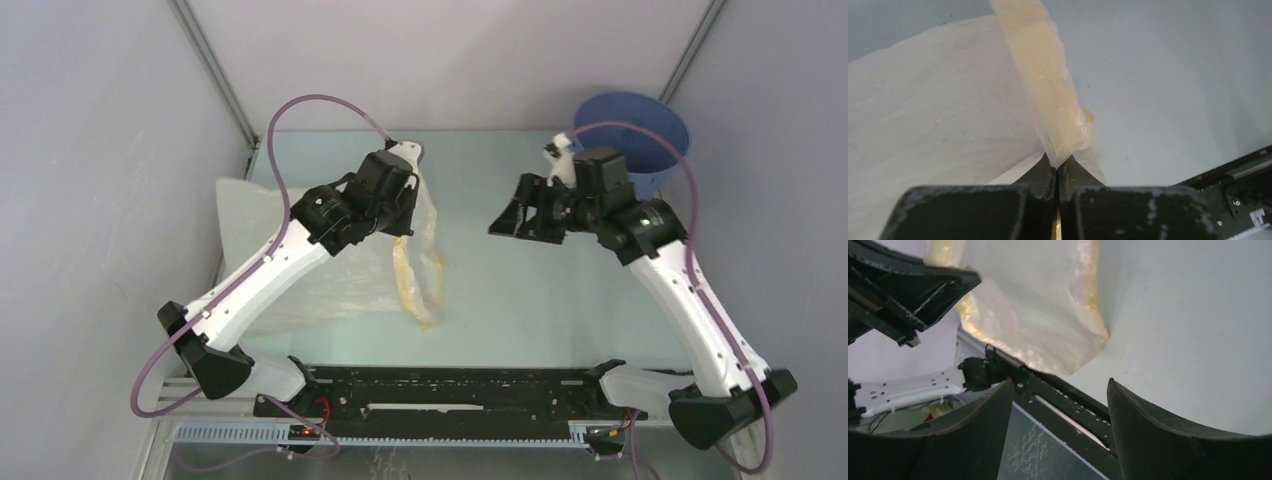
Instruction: Put the trash bags into the trash bin
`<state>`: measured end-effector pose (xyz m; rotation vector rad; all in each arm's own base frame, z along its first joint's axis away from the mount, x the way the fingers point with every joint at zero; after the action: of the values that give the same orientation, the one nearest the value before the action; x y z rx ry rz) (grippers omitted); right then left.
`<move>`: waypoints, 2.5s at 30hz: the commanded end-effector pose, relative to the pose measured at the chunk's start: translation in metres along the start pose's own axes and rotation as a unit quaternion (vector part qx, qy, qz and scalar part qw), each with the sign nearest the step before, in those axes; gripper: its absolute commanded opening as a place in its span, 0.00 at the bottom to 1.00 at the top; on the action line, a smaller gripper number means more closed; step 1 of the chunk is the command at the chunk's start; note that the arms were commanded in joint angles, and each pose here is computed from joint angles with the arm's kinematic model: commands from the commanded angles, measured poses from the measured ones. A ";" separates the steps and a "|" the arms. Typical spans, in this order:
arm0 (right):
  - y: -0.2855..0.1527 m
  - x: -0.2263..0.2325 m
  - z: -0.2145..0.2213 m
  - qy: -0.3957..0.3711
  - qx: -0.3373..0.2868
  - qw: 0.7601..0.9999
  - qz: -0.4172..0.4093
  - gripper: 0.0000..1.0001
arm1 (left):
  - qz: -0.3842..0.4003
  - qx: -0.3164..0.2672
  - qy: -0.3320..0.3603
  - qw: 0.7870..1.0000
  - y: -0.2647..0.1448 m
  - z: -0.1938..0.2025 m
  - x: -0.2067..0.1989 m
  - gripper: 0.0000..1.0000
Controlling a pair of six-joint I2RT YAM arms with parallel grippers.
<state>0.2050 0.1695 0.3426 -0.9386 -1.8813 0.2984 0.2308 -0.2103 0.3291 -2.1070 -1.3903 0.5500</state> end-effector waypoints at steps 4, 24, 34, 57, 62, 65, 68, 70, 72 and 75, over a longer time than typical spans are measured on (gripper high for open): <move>-0.064 -0.040 -0.022 0.033 -0.088 0.988 0.121 0.78 | 0.033 0.002 -0.014 0.999 0.003 0.007 -0.004 0.00; -0.144 -0.144 -0.140 0.294 -0.345 0.812 0.368 0.79 | 0.035 -0.019 0.025 0.999 -0.003 0.011 0.015 0.00; -0.119 -0.201 -0.160 0.329 -0.301 0.788 0.424 0.77 | 0.052 -0.017 0.074 0.996 0.004 0.007 0.016 0.00; -0.077 -0.202 -0.123 0.302 -0.218 0.836 0.402 0.08 | 0.017 -0.022 0.040 0.999 -0.004 -0.006 0.031 0.00; -0.069 -0.169 -0.101 0.259 -0.182 0.867 0.385 0.00 | -0.005 -0.023 0.028 0.999 -0.010 -0.008 0.035 0.00; -0.063 -0.150 -0.090 0.225 -0.152 0.889 0.370 0.00 | -0.015 -0.027 0.019 0.999 -0.015 -0.009 0.038 0.00; -0.063 -0.139 -0.076 0.204 -0.126 0.896 0.374 0.00 | -0.024 -0.028 0.011 0.999 -0.019 -0.008 0.041 0.00; -0.063 -0.134 -0.069 0.189 -0.110 0.906 0.363 0.00 | -0.029 -0.027 0.005 0.999 -0.023 -0.006 0.043 0.00; -0.063 -0.135 -0.062 0.182 -0.100 0.909 0.361 0.00 | -0.029 -0.029 -0.001 0.999 -0.026 -0.004 0.043 0.00; -0.061 -0.137 -0.055 0.165 -0.077 0.917 0.354 0.00 | -0.031 -0.033 -0.004 0.999 -0.030 -0.002 0.045 0.00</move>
<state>0.2614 0.0188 0.3041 -1.6807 -1.1014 0.3931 0.2352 -0.1706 0.3227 -2.0527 -1.3951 0.4957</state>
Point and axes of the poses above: each gripper's point midway between its finger pads, its own y axis out along the fingers, its own x axis along the line the jaws close on, z = x × y, the point moved 7 cm from there along -y, back along the fingers, and after that the axes turned 3 degrees about y, right-handed, at the moved point
